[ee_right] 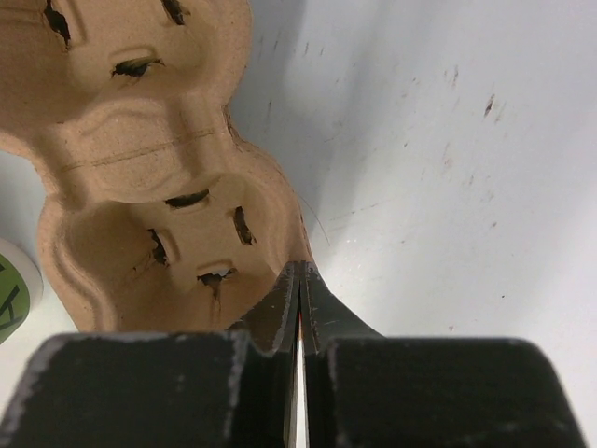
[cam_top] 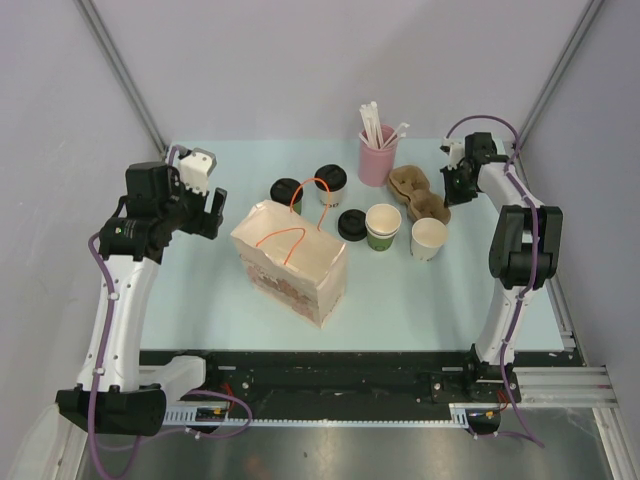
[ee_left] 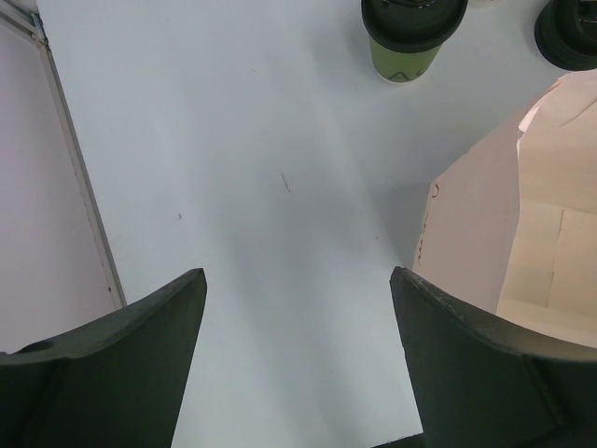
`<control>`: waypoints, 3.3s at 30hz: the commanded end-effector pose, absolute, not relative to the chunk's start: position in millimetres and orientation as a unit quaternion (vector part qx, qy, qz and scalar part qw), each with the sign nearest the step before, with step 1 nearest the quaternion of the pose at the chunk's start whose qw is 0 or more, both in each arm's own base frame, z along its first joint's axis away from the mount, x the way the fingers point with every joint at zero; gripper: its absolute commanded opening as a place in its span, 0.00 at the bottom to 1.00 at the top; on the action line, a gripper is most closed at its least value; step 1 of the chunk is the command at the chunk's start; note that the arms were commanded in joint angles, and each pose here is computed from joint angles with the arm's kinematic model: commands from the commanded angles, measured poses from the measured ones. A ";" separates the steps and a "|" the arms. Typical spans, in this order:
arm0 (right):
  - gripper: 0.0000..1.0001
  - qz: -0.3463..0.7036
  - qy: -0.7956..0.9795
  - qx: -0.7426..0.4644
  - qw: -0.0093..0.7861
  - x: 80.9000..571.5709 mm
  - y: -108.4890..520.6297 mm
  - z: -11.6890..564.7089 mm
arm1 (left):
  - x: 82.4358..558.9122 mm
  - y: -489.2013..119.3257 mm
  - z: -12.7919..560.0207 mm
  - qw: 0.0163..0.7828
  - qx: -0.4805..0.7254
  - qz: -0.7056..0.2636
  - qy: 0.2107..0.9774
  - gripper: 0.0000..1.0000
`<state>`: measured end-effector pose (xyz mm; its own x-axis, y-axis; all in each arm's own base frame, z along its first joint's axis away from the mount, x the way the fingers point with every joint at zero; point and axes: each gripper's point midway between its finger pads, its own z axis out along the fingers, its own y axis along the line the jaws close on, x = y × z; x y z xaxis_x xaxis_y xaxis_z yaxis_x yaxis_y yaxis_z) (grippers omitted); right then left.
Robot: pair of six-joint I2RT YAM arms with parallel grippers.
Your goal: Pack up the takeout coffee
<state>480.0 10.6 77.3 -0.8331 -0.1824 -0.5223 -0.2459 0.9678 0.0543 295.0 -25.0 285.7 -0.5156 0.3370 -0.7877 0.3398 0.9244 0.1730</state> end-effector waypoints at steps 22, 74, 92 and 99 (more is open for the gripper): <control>0.46 0.105 0.871 -0.267 0.398 508.4 116.5 156.2 | 295.2 -30.8 294.7 0.464 0.220 -0.006 0.858 0.86; 0.00 0.056 0.843 -0.393 0.363 530.7 113.5 141.2 | 299.6 -29.4 296.0 0.462 0.224 0.000 0.858 0.86; 0.00 -0.038 0.799 -0.371 0.472 536.2 86.7 224.0 | 300.4 -39.5 295.3 0.461 0.236 -0.023 0.855 0.86; 0.00 -0.078 0.753 -0.341 0.558 513.3 74.2 333.6 | 298.2 -62.3 331.0 0.499 0.241 -0.068 0.829 0.83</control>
